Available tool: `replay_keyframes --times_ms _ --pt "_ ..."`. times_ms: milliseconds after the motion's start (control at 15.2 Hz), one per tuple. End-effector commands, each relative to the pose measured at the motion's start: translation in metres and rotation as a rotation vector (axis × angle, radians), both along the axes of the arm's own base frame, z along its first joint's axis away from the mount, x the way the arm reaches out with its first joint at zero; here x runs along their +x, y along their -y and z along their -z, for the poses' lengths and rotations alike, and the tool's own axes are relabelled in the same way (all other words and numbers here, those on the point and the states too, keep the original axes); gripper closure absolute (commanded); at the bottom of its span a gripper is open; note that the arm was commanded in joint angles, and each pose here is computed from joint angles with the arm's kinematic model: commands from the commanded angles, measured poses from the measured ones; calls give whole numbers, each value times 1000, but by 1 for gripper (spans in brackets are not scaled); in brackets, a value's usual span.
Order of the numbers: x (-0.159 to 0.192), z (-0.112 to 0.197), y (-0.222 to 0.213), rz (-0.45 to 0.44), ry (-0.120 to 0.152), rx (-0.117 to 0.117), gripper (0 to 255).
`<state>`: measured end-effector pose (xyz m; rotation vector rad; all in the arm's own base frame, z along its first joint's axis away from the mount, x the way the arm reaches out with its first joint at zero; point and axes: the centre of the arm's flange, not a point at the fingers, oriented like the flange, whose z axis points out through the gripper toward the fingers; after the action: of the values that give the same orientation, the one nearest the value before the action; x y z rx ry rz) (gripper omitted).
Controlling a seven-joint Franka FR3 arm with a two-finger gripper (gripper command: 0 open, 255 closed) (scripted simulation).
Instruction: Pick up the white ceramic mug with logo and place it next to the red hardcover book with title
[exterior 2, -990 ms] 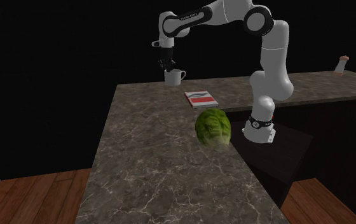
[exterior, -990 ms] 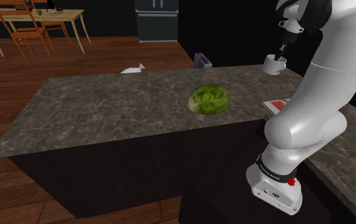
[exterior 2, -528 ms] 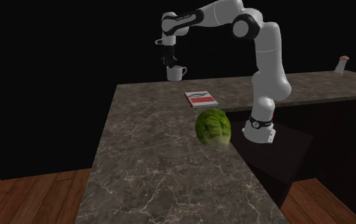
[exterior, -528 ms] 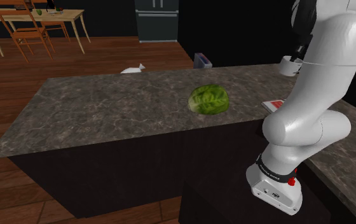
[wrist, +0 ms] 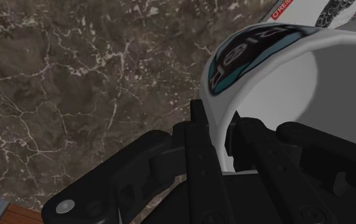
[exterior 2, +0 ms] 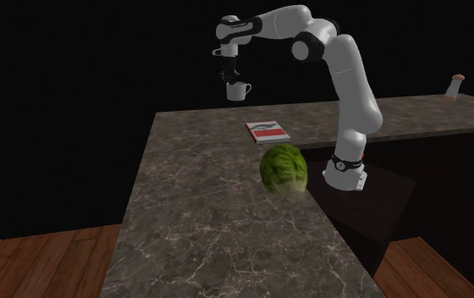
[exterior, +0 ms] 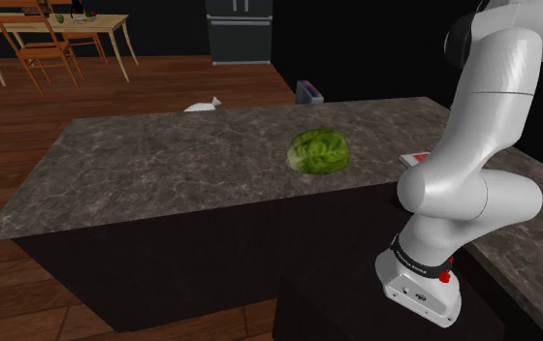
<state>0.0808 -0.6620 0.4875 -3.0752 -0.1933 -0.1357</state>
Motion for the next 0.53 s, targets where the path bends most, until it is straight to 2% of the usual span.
replay_keyframes --times_ms 0,462 --pt "-21 -1 18 -2 1 1 255" --pt "-21 36 18 -2 1 1 255"
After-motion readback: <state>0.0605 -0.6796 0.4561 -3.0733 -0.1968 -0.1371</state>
